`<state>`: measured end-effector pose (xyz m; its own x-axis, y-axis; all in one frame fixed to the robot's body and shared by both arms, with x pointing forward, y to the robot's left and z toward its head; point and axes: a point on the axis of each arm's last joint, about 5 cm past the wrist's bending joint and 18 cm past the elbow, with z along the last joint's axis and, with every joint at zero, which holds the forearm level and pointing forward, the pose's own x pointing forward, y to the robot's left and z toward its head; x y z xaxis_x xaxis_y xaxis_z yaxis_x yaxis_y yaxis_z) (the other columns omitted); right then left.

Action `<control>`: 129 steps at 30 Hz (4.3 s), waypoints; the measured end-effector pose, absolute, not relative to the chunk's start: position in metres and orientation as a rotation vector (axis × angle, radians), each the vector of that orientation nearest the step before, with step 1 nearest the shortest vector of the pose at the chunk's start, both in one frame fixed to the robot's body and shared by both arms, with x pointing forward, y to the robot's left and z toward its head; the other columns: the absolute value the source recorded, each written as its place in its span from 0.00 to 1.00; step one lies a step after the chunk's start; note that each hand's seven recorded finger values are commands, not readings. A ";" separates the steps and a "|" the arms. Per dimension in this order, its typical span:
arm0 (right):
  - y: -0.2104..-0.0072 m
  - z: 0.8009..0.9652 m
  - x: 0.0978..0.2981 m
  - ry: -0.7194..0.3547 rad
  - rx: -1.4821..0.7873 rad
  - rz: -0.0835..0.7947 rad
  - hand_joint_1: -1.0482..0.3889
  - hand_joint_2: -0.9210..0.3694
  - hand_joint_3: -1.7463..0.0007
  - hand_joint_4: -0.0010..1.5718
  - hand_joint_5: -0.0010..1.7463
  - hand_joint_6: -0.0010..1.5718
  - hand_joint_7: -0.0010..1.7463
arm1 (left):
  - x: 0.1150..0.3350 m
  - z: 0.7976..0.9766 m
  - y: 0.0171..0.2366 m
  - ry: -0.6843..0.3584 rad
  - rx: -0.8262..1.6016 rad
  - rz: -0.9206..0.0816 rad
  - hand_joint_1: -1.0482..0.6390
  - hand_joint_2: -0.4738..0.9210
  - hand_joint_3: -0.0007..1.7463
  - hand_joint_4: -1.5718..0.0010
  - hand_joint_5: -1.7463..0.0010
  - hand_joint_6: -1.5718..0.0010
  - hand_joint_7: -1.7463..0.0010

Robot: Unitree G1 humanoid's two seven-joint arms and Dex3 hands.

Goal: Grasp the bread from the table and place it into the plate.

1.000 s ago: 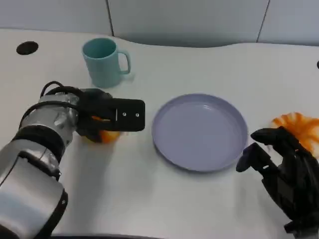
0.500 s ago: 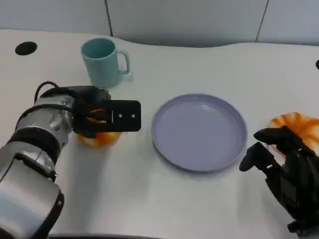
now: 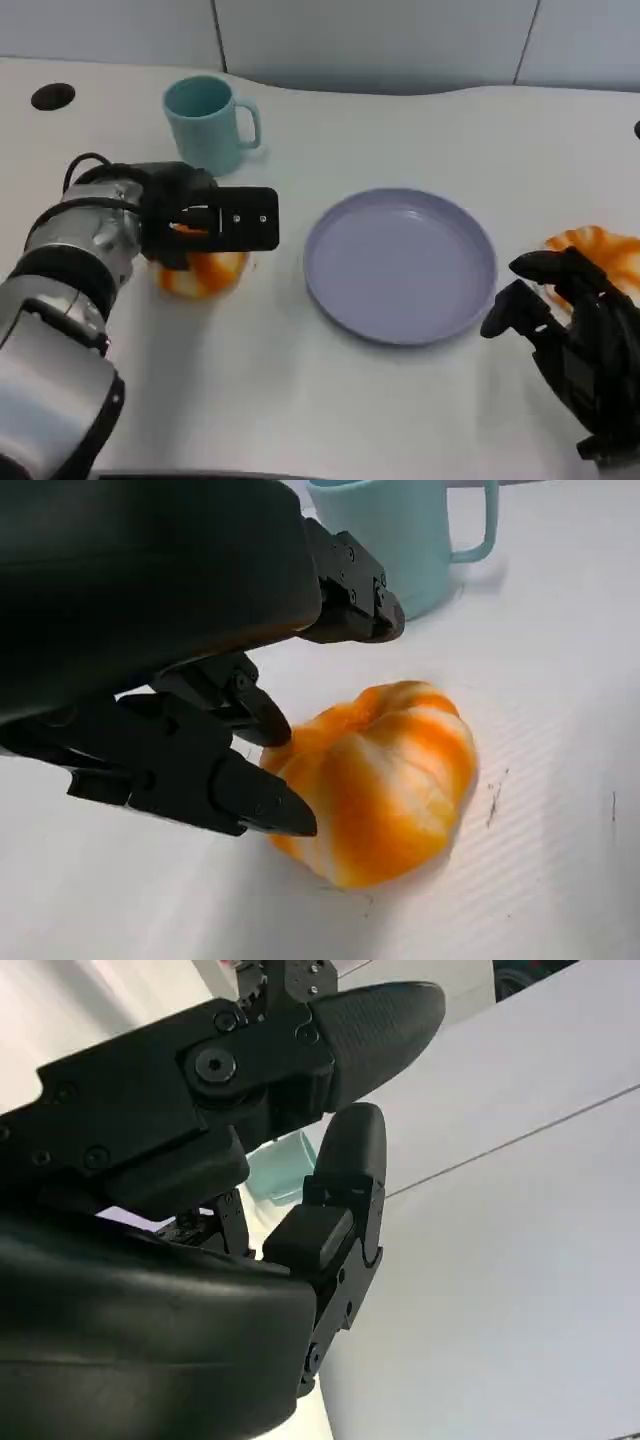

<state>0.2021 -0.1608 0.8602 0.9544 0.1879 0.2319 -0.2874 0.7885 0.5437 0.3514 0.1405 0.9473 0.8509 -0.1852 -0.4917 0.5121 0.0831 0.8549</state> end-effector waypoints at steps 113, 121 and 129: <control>-0.161 0.861 0.204 -0.171 0.610 0.249 0.33 0.00 0.92 0.39 0.97 0.51 0.48 | 0.354 0.953 0.131 0.441 1.584 -0.648 0.39 0.96 0.01 0.61 0.94 0.63 0.99; -0.160 0.861 0.203 -0.169 0.609 0.250 0.33 0.00 0.92 0.39 0.97 0.51 0.48 | 0.350 0.943 0.133 0.355 1.636 -0.583 0.42 1.00 0.00 0.67 0.61 0.71 1.00; -0.160 0.862 0.203 -0.172 0.609 0.250 0.33 0.00 0.92 0.39 0.97 0.52 0.48 | 0.347 0.937 0.135 0.292 1.685 -0.557 0.28 1.00 0.08 0.59 0.88 0.64 0.99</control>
<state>0.2029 -0.1602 0.8616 0.9557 0.1809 0.2322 -0.2816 0.7916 0.5423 0.3471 0.1350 0.9366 0.8501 -0.1151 -0.5139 0.4882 -0.1939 0.8509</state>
